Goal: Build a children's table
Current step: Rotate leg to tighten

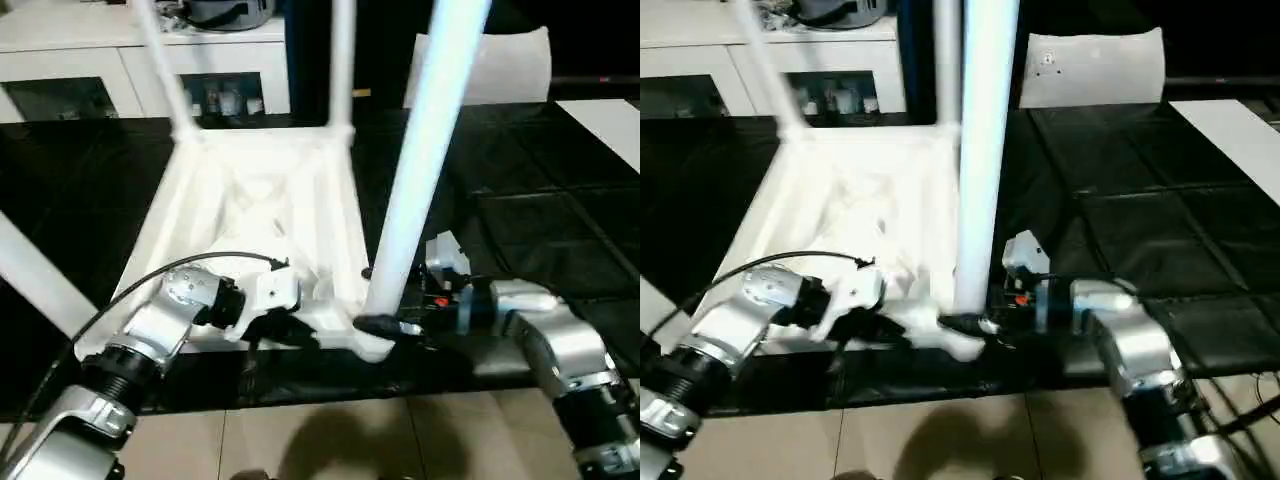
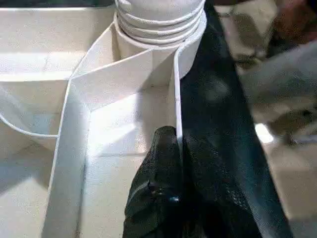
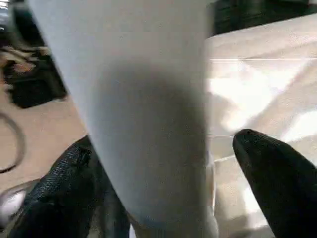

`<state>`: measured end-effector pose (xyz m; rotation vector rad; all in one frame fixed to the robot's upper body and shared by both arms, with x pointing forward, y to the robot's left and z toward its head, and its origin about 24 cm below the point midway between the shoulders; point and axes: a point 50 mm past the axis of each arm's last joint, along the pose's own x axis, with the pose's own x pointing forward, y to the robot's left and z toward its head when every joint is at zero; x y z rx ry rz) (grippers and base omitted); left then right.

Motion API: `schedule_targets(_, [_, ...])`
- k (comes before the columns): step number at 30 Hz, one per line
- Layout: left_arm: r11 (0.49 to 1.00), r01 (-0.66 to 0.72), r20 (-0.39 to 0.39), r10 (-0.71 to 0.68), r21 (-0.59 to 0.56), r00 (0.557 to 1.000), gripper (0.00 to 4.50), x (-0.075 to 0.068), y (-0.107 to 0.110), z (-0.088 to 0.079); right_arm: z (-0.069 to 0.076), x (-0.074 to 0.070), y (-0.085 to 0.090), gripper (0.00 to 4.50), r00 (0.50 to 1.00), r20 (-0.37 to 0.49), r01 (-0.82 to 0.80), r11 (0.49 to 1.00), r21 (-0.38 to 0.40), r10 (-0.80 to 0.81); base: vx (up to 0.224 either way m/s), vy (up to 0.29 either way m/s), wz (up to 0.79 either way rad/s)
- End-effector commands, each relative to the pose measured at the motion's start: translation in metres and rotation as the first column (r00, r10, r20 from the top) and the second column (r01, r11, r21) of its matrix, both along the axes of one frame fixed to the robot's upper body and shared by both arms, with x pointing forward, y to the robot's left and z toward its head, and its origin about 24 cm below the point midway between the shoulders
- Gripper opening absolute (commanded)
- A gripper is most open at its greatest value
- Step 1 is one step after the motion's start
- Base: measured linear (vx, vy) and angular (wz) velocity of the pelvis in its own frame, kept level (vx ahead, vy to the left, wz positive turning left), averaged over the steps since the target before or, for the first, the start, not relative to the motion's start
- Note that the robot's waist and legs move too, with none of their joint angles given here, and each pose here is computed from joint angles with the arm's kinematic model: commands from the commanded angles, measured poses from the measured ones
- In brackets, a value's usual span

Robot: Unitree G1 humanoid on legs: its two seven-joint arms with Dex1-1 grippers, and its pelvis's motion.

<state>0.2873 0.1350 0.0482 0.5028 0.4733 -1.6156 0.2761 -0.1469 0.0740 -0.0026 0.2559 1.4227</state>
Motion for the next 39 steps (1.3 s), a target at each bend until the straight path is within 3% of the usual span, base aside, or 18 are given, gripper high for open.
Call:
schedule_targets(1, [0.992, 0.124, -0.017, -0.123, 0.025, 0.992, 0.0, -0.005, -0.009, 0.001, 0.005, 0.002, 0.003, 3.85, 0.999, -0.003, -0.047, 0.999, 0.008, 0.047, 0.0, 0.0, 0.0])
schedule_targets(9, [0.982, 0.18, -0.03, -0.179, 0.058, 0.983, 0.0, -0.008, -0.004, 0.001, 0.006, 0.001, 0.004, 3.15, 0.991, -0.036, -0.127, 0.992, -0.008, 0.126, 0.0, 0.0, 0.0])
schedule_targets(21, [0.985, 0.159, -0.041, -0.156, 0.073, 0.987, 0.0, -0.007, 0.005, -0.001, 0.002, -0.007, -0.003, 2.21, 0.976, -0.099, -0.197, 0.979, -0.049, 0.192, 0.0, 0.0, 0.0])
schedule_targets(27, [0.991, 0.129, -0.045, -0.127, 0.043, 0.991, 0.0, -0.007, 0.003, -0.002, 0.002, -0.007, 0.002, 2.04, 0.979, -0.094, -0.185, 0.983, -0.015, 0.183, 0.0, 0.0, 0.0])
schedule_targets(33, [0.998, -0.055, -0.034, 0.054, -0.017, 0.998, 0.0, 0.003, -0.006, -0.001, -0.001, -0.007, 0.011, 2.0, 0.997, -0.075, -0.032, 0.998, 0.053, 0.036, 0.0, 0.0, 0.0])
schedule_targets(37, [0.975, -0.207, -0.032, 0.206, -0.08, 0.978, 0.0, 0.014, -0.016, 0.002, -0.013, 0.0, 0.021, 1.99, 0.99, -0.053, 0.132, 0.991, -0.013, -0.133, 0.0, 0.0, 0.0])
schedule_targets(39, [0.952, -0.286, -0.034, 0.284, -0.108, 0.958, 0.0, 0.019, -0.025, 0.004, -0.02, 0.01, 0.028, 1.98, 0.96, -0.05, 0.272, 0.961, -0.054, -0.274, 0.0, 0.0, 0.0])
